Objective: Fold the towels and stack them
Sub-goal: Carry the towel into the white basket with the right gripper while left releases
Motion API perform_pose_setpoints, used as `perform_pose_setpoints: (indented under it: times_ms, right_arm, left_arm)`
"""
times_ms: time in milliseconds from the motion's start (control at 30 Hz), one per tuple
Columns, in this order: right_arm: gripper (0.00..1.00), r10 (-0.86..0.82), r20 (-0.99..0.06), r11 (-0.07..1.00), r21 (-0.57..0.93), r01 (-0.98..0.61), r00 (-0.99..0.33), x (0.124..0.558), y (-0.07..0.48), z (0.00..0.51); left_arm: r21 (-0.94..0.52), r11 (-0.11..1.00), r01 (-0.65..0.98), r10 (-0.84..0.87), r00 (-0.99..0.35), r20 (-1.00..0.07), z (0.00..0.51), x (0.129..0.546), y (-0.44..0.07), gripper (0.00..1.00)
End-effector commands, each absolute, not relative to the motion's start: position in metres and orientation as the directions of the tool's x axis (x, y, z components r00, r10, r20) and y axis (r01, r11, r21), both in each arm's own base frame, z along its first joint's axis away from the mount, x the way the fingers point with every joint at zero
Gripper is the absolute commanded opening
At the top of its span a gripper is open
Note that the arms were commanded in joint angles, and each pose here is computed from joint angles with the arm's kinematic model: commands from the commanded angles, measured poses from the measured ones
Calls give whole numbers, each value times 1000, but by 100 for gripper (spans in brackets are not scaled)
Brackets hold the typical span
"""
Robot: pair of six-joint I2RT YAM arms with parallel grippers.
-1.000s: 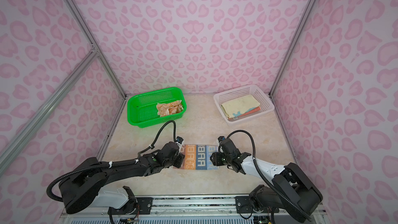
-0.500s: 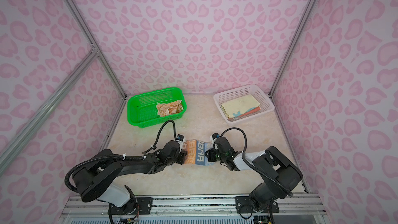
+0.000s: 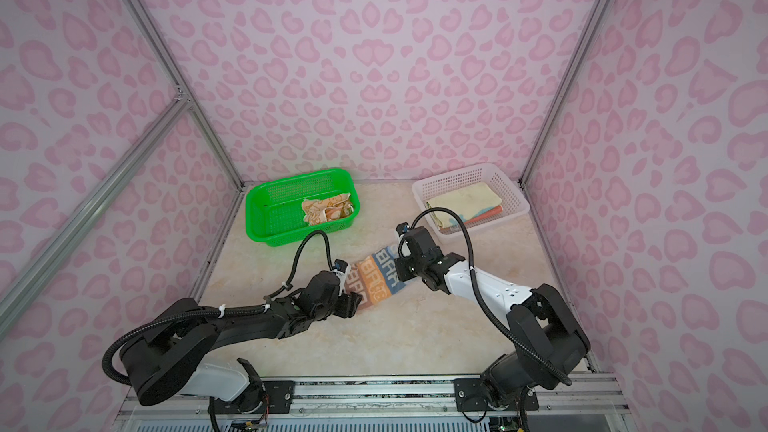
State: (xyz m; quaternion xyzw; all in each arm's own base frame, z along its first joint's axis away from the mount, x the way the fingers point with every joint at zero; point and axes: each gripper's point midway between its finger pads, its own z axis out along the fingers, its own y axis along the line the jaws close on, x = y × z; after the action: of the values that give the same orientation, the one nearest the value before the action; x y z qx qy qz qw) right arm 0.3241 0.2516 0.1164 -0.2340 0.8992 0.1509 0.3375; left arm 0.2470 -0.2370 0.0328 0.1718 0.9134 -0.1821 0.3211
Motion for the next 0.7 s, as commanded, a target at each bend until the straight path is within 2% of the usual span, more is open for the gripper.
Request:
perform_pose_setpoints:
  times_ms: [0, 333, 533, 667]
  right_arm:
    - [0, -515, -589, 815, -112, -568, -623, 332, 222, 115]
    - [0, -602, -562, 785, -289, -548, -567, 414, 171, 179]
    - [0, -545, -623, 828, -295, -477, -560, 460, 133, 213]
    - [0, -524, -683, 842, -324, -432, -509, 494, 112, 243]
  left_arm:
    - [-192, 885, 423, 203, -724, -659, 45, 248, -230, 76]
    - [-191, 894, 406, 106, -605, -789, 115, 256, -213, 82]
    - [-186, 917, 353, 47, -559, -827, 138, 262, -194, 86]
    - [-176, 926, 335, 50, -569, -821, 137, 260, -186, 86]
